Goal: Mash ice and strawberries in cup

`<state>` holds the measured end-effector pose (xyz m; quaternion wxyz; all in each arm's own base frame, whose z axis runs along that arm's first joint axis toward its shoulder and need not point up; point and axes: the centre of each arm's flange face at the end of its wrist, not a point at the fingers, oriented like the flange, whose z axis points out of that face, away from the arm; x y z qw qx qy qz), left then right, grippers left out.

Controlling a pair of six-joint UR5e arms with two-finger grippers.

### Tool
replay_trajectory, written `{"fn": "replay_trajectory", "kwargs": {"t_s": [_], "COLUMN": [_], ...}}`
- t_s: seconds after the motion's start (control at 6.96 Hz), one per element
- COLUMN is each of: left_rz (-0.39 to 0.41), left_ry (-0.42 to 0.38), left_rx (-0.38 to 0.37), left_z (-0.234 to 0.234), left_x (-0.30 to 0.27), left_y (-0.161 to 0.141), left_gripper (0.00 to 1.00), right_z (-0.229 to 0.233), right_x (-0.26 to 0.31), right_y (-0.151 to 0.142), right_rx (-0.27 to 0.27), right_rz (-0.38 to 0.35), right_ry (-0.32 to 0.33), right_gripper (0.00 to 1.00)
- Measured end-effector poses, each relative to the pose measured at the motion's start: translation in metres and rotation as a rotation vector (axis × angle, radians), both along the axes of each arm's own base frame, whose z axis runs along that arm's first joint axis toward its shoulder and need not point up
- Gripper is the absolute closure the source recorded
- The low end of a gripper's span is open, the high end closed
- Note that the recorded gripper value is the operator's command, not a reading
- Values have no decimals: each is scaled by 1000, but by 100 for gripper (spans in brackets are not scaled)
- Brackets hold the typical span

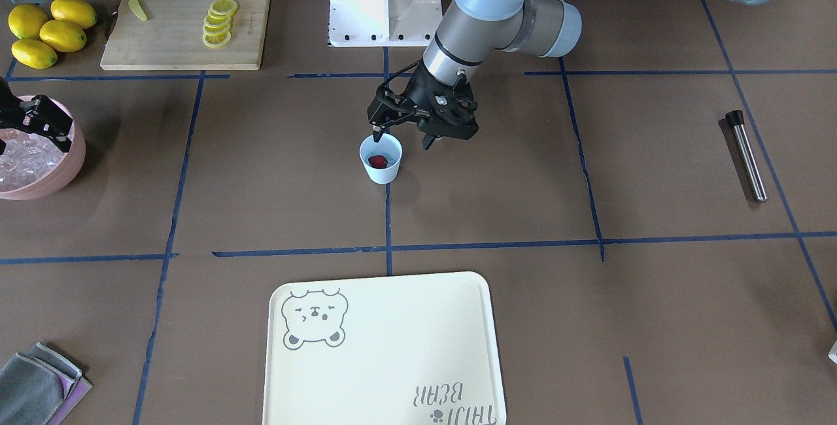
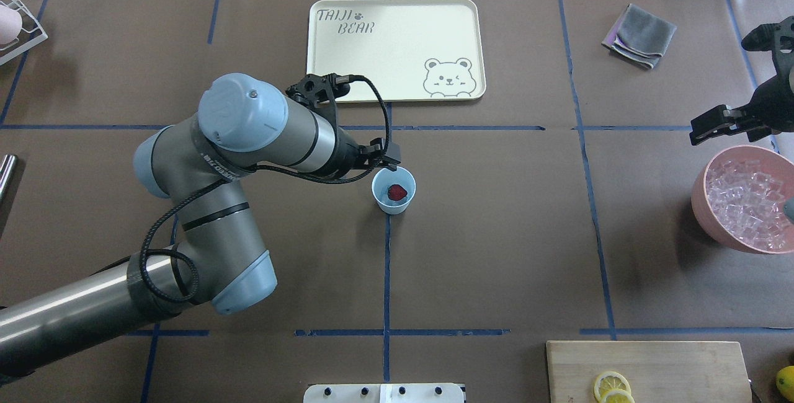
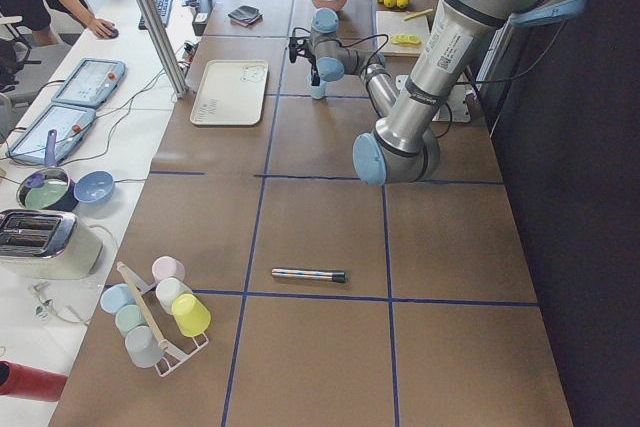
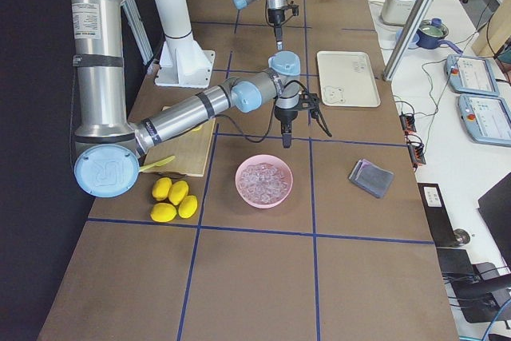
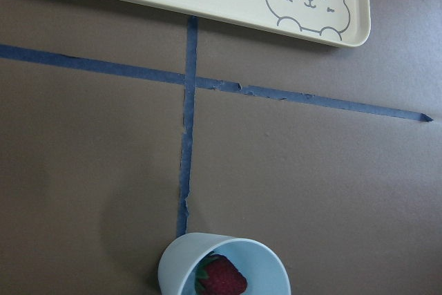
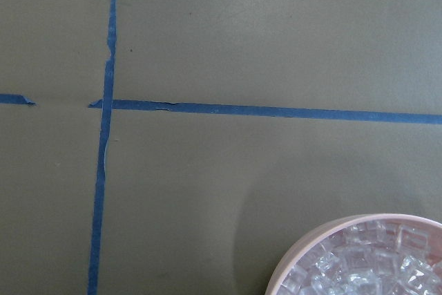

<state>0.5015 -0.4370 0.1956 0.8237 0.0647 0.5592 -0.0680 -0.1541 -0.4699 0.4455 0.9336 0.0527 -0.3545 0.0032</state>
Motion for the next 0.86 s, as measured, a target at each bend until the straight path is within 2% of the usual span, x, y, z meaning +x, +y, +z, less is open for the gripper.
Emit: {"fn": "replay_trajectory", "kwargs": {"t_s": [0.29, 0.72, 0.86], "left_rz": [13, 123, 150], "left_ry": [-89, -297, -356], "left_rx": [37, 163, 179], "left_z": [85, 238, 286], "left_x": [-82, -229, -275], "left_y": [-5, -32, -41], "left_gripper": [2, 2, 2], "right_z": [2, 5, 8], "right_x": [4, 11, 17], "right_y": [-1, -1, -1], "right_rx": [3, 4, 4], "right_rz": [-2, 1, -6], "right_ry": [1, 3, -5], "right_gripper": [0, 0, 0]}}
